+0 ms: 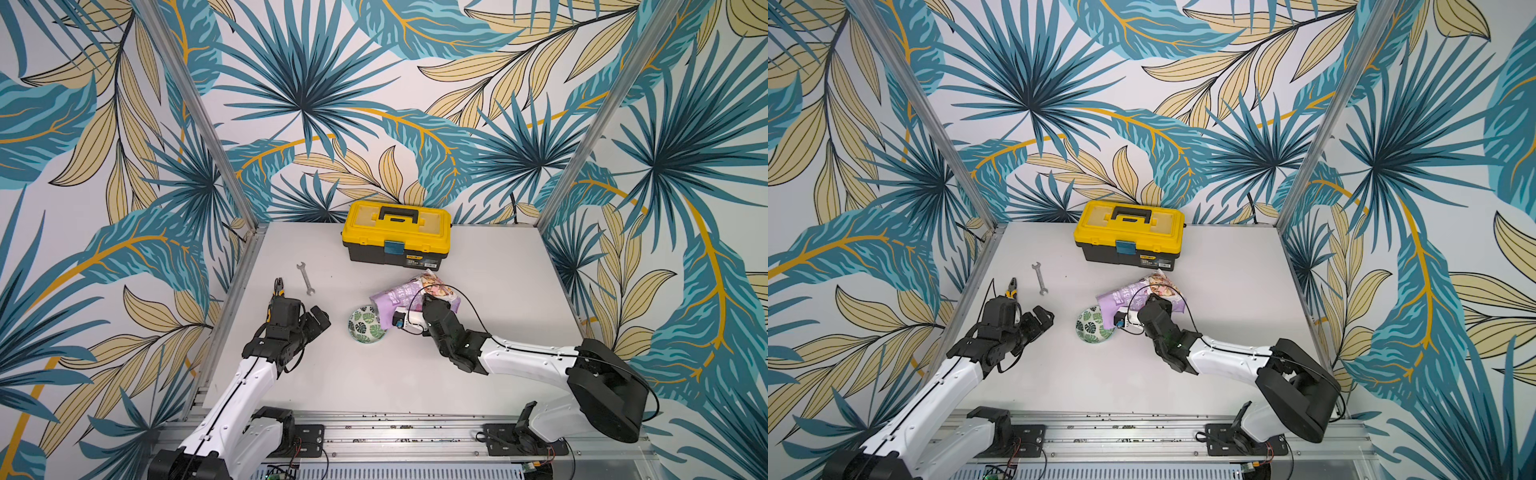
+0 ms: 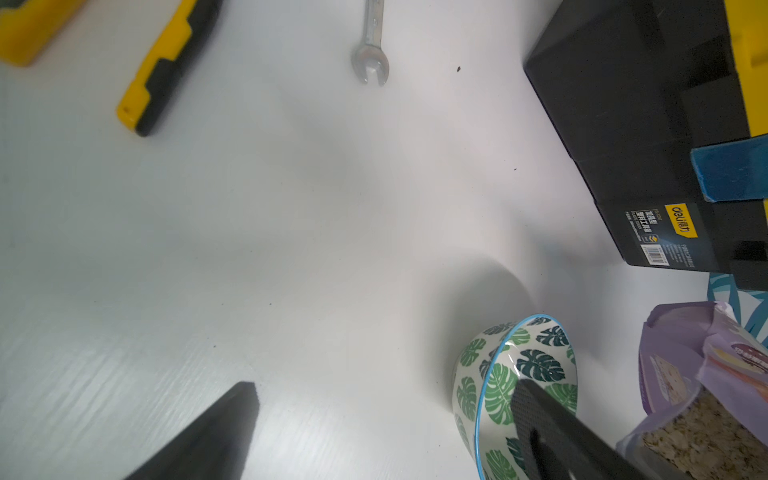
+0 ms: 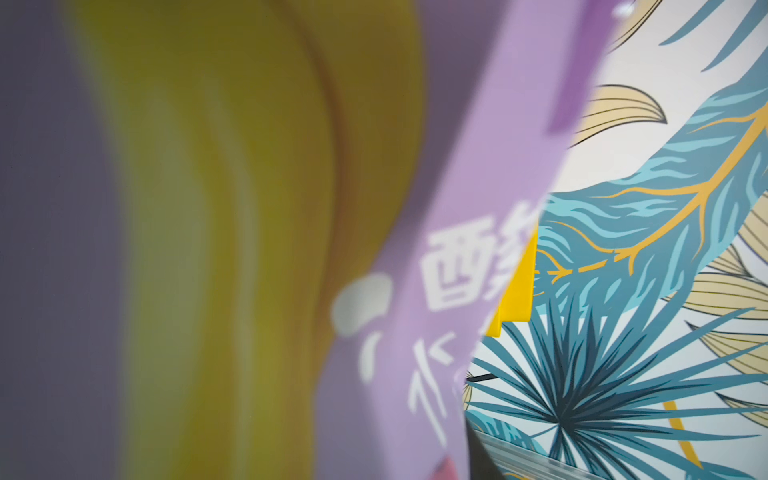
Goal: Pour the oats into the breakfast bowl
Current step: Pick up the oats bag from the center of the board, then pour the oats into the bowl.
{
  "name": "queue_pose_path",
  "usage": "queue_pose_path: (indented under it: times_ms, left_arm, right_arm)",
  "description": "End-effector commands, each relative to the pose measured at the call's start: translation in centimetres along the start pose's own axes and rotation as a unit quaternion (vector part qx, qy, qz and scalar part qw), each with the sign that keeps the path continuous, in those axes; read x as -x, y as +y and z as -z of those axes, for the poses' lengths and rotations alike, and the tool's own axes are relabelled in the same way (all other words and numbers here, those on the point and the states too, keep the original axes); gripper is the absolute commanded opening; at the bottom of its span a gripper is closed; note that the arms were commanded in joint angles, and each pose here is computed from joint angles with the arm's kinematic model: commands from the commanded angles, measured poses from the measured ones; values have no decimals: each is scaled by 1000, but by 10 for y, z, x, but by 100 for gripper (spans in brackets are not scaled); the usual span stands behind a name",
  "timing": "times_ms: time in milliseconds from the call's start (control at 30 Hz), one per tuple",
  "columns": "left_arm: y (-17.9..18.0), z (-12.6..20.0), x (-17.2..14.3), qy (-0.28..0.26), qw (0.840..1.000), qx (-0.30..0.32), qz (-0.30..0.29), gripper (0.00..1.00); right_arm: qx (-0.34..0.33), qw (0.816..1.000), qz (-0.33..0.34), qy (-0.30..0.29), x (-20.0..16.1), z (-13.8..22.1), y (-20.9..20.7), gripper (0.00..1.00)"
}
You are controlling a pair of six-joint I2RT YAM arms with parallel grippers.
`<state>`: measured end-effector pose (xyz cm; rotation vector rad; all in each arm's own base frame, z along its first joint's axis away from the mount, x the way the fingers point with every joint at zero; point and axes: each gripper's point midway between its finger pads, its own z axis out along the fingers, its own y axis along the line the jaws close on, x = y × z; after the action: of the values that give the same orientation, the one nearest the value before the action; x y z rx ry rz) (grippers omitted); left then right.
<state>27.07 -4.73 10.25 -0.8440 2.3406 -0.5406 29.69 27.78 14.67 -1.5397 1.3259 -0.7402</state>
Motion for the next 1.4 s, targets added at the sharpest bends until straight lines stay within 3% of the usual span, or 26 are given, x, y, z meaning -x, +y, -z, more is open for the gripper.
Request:
queue_pose_path:
  times_ms: [0, 567, 1367]
  left_arm:
    - [3, 2, -2, 1, 1000, 2, -2, 100]
    - [-2, 3, -4, 13, 1000, -9, -17, 100]
    - [-3, 4, -6, 21, 999, -11, -25, 100]
  right_arm:
    - [-124, 991, -38, -9, 19, 13, -72, 0]
    - [-198, 972, 123, -5, 38, 20, -62, 0]
    - [-265, 947, 181, 12, 49, 25, -71, 0]
